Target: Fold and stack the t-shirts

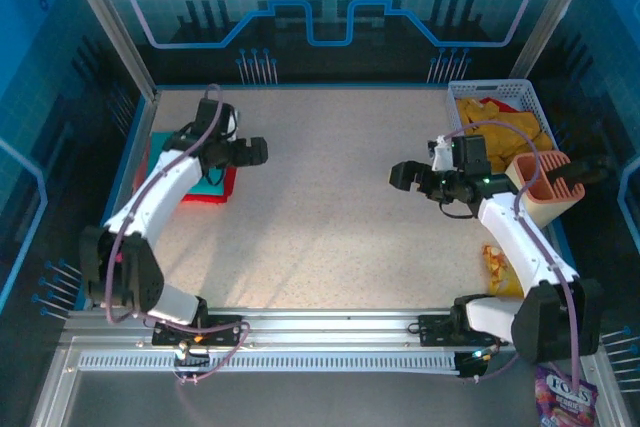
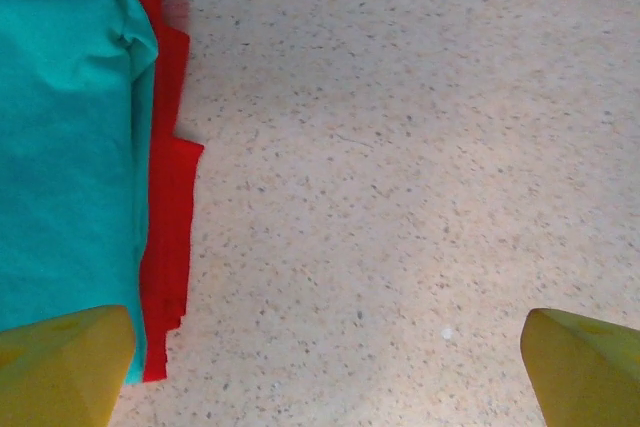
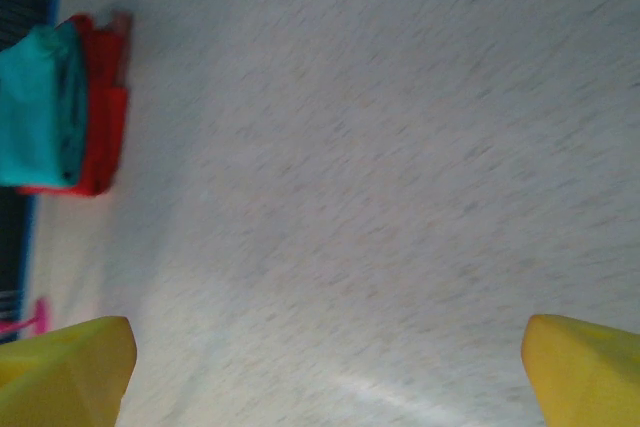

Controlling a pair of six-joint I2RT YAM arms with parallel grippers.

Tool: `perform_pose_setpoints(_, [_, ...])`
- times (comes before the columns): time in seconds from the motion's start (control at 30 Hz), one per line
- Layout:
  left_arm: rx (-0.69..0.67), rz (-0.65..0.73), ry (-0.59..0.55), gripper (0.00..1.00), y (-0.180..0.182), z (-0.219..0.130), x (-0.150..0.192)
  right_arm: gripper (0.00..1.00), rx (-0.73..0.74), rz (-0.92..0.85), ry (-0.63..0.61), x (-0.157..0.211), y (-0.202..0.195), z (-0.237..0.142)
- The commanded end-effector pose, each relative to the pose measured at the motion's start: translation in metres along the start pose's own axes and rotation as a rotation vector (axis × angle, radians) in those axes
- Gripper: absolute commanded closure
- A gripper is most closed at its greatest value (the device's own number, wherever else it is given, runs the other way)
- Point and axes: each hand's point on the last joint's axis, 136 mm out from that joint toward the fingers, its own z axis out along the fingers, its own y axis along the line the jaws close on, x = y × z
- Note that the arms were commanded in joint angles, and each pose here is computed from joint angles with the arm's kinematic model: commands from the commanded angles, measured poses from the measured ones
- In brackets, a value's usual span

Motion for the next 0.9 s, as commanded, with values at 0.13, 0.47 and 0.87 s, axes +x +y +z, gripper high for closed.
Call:
perform_pose_setpoints(0.13, [0.024, 0.118, -0.227, 0.01, 0.008, 0.007, 0.003, 0.00, 0.389, -0.221, -0.317, -0.033, -0.066, -0.033])
perform_pose_setpoints(0.47, [-0.048, 0.280, -0.382, 0.01, 0.037, 0.056, 0.031, 0.00, 0.511, -0.435, -0.567, -0.038, -0.100, -0.017])
perform_pose_setpoints(0.87, [0.017, 0.165, -0.643, 0.01, 0.065, 0.065, 0.029, 0.00, 0.423, -0.471, -0.678, -0.060, -0.111, 0.022])
